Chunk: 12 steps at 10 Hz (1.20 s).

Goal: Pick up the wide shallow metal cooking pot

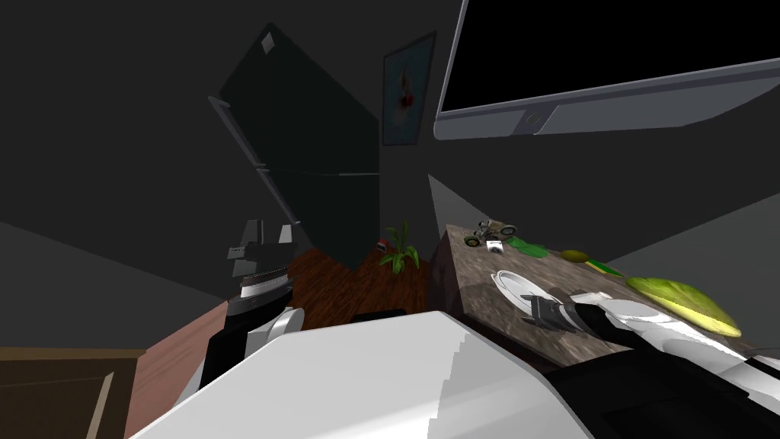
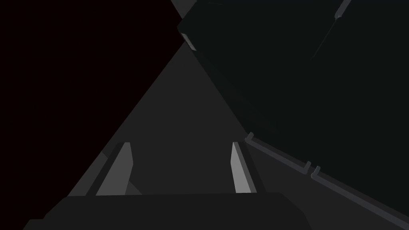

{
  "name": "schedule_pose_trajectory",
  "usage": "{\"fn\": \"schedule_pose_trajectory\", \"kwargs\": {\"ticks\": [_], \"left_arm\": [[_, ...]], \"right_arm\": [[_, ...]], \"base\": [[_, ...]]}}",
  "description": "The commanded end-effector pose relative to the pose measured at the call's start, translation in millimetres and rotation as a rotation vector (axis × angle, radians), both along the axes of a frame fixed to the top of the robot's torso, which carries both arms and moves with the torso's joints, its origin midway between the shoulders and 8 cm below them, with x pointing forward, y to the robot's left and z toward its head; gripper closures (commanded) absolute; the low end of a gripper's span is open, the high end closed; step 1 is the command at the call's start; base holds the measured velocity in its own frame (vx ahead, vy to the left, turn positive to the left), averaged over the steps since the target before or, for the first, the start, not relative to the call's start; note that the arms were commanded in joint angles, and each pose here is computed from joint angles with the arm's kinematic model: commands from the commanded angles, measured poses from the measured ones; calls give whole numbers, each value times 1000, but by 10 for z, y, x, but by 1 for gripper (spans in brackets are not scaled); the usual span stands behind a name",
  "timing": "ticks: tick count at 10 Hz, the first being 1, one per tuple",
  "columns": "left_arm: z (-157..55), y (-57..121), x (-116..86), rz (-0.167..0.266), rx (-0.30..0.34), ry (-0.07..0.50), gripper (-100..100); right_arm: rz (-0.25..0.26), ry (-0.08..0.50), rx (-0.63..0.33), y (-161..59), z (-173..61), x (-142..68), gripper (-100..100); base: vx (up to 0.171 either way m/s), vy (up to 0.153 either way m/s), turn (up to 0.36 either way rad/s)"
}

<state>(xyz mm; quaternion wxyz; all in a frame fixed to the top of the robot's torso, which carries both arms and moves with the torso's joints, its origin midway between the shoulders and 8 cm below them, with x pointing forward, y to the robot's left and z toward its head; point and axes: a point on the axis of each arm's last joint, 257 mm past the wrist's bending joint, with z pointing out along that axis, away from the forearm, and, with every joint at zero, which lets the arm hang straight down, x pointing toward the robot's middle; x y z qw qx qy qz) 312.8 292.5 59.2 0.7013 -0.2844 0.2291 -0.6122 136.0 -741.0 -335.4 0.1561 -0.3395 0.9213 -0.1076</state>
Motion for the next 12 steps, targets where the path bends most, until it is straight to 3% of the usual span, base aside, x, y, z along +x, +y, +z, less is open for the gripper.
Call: {"fn": "schedule_pose_trajectory", "kwargs": {"ticks": [1,4,5,9,10,12], "left_arm": [[0,0,0,0,0,0,0],[0,0,0,0,0,0,0],[0,0,0,0,0,0,0],[0,0,0,0,0,0,0],[0,0,0,0,0,0,0],[0,0,0,0,0,0,0]], "right_arm": [[-20,-43,-11,-46,87,237,-100],[-8,13,6,34,-61,75,-100],[-45,-33,-13,-77,67,249,-100],[-26,16,-2,-3,-59,151,-100],[-54,-28,-25,-109,75,358,-100],[-47,14,-17,-64,-26,231,-100]], "base": [[-80,-11,82],[-42,2,17],[-58,6,96],[-33,-3,10],[-48,-4,86],[-68,-3,34]]}}
